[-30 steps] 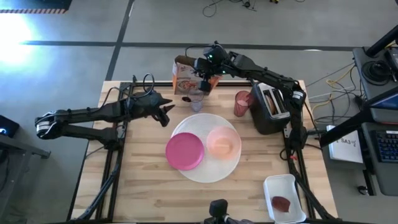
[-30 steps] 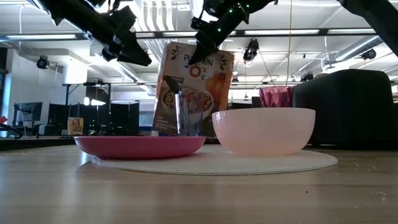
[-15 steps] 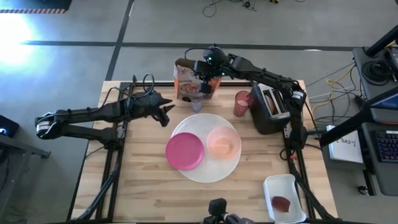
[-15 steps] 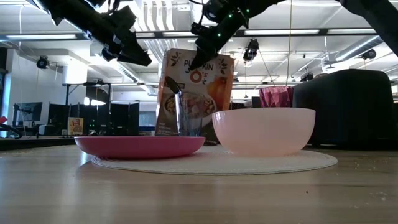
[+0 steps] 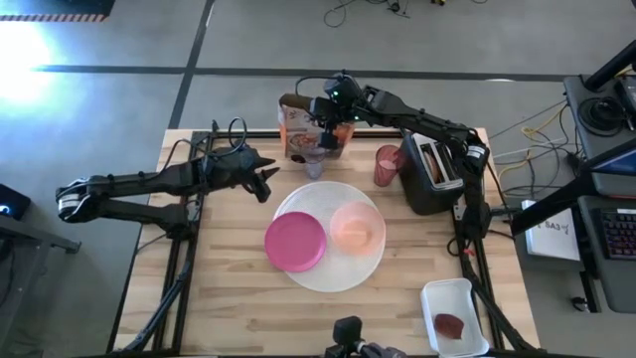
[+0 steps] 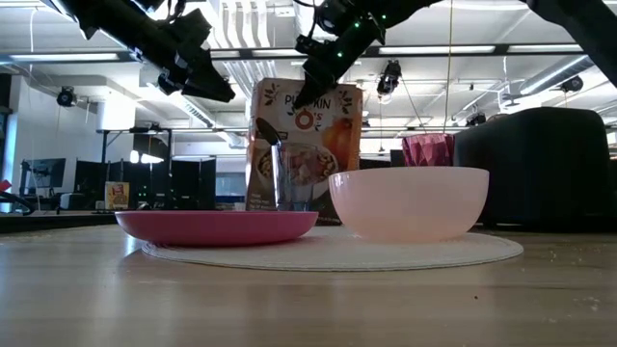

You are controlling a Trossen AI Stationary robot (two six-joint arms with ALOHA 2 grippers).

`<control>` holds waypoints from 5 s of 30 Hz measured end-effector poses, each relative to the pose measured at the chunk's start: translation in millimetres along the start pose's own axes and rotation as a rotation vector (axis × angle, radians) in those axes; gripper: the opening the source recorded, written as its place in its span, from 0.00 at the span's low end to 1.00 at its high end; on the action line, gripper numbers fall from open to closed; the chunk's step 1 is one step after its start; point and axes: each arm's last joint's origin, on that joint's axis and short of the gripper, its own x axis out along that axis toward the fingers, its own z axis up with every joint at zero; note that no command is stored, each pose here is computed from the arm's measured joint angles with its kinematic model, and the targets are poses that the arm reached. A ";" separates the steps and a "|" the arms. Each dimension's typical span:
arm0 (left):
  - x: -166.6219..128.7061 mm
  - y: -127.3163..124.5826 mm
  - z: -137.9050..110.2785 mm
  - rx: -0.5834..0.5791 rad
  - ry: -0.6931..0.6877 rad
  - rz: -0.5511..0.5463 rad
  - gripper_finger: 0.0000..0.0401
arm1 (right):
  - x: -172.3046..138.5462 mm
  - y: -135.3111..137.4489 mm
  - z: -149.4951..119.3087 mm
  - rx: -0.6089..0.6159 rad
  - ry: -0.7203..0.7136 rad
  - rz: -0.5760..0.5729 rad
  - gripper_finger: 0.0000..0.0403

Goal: Arrange a breakfast setting
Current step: Move the cereal box on the top left of the table

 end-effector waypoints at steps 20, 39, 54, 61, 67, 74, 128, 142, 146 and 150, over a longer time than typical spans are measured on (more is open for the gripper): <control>-1.1 0.1 2.7 0.053 -0.028 0.001 0.26 | -1.5 -0.7 1.1 0.016 -0.003 -0.014 0.29; -23.3 22.6 115.4 0.465 -0.003 0.142 0.26 | -29.7 -6.9 14.0 0.021 0.057 -0.008 0.29; 59.3 58.1 157.1 0.610 0.239 0.022 0.26 | -29.9 -5.5 11.6 0.011 0.083 0.007 0.28; 80.6 81.8 158.5 0.569 0.319 0.043 0.26 | -29.9 -5.5 11.6 -0.006 0.083 0.008 0.27; 84.6 89.6 154.5 0.550 0.380 0.014 0.26 | -30.0 -5.6 11.7 -0.028 0.082 0.008 0.25; 83.9 90.8 150.6 0.512 0.404 -0.029 0.25 | -30.1 -5.7 11.9 -0.040 0.080 0.008 0.25; 55.3 111.1 130.1 0.327 0.700 0.086 0.00 | -79.0 -18.1 39.8 0.002 0.021 -0.027 0.25; -21.5 104.4 133.7 -0.054 0.734 0.359 0.00 | -78.9 -15.8 35.6 0.045 0.063 -0.005 0.25; -40.9 101.9 132.2 -0.155 0.736 0.433 0.00 | -79.1 -14.8 33.8 0.057 0.082 0.005 0.25; -54.0 100.0 129.9 -0.209 0.746 0.498 0.00 | -79.1 -14.0 32.1 0.064 0.099 0.013 0.25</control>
